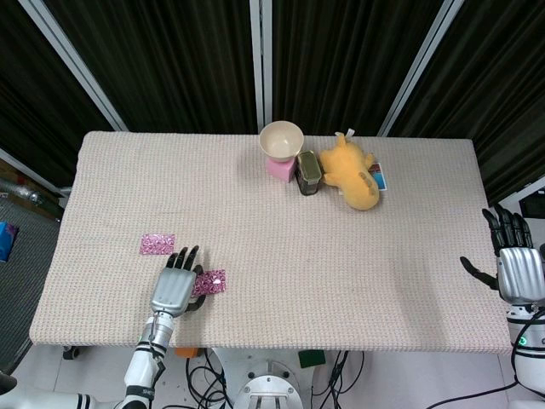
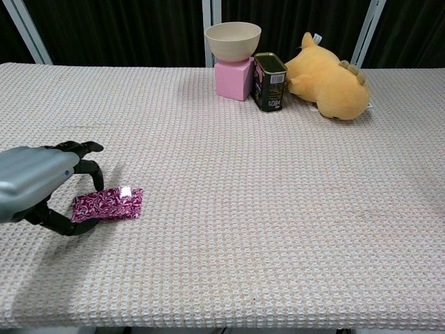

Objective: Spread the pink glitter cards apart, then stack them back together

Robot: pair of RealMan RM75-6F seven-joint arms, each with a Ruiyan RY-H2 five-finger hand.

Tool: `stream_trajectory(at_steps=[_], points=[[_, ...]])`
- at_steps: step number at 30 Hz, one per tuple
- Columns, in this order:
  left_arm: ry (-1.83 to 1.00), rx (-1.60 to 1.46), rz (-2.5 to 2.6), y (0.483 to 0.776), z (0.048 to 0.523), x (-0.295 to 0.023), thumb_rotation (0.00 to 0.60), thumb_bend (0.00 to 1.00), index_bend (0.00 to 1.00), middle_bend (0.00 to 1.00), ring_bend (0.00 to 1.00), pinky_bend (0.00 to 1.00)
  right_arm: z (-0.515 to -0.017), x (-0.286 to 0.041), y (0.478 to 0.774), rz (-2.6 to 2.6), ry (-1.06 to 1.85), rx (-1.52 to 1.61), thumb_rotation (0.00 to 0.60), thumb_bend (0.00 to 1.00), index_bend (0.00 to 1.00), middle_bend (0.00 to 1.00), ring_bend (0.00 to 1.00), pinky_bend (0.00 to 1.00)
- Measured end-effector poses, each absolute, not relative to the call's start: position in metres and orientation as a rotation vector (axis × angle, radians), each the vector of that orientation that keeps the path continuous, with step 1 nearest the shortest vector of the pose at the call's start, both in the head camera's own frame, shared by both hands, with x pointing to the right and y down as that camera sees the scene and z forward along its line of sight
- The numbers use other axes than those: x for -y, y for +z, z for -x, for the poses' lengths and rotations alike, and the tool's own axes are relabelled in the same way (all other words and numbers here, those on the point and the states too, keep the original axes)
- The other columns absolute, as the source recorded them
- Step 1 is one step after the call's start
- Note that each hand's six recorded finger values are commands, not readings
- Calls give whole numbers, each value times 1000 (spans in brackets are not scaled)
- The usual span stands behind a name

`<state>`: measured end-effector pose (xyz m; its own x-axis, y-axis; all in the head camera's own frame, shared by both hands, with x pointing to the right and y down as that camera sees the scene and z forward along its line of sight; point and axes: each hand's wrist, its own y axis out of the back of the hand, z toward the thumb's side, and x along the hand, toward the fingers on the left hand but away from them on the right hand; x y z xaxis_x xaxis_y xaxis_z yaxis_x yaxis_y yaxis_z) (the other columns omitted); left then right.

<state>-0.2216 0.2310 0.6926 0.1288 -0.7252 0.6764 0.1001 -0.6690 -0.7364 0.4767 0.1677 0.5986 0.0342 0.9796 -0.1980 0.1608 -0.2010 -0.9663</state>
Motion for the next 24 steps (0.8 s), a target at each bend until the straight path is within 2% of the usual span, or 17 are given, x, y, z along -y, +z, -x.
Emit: stream_trajectory(at_steps=[16,24], points=[[-1591,-558,1745,698,212,-227,459,265,390,17,0,126,-479,-167,599,1488,1277,1213,600,452,0,0,0,0],[-1589,-547,1741,697,214,-227,459,265,273,17,0,126,-479,-168,600,1487,1281,1214,600,452,0,0,0,0]])
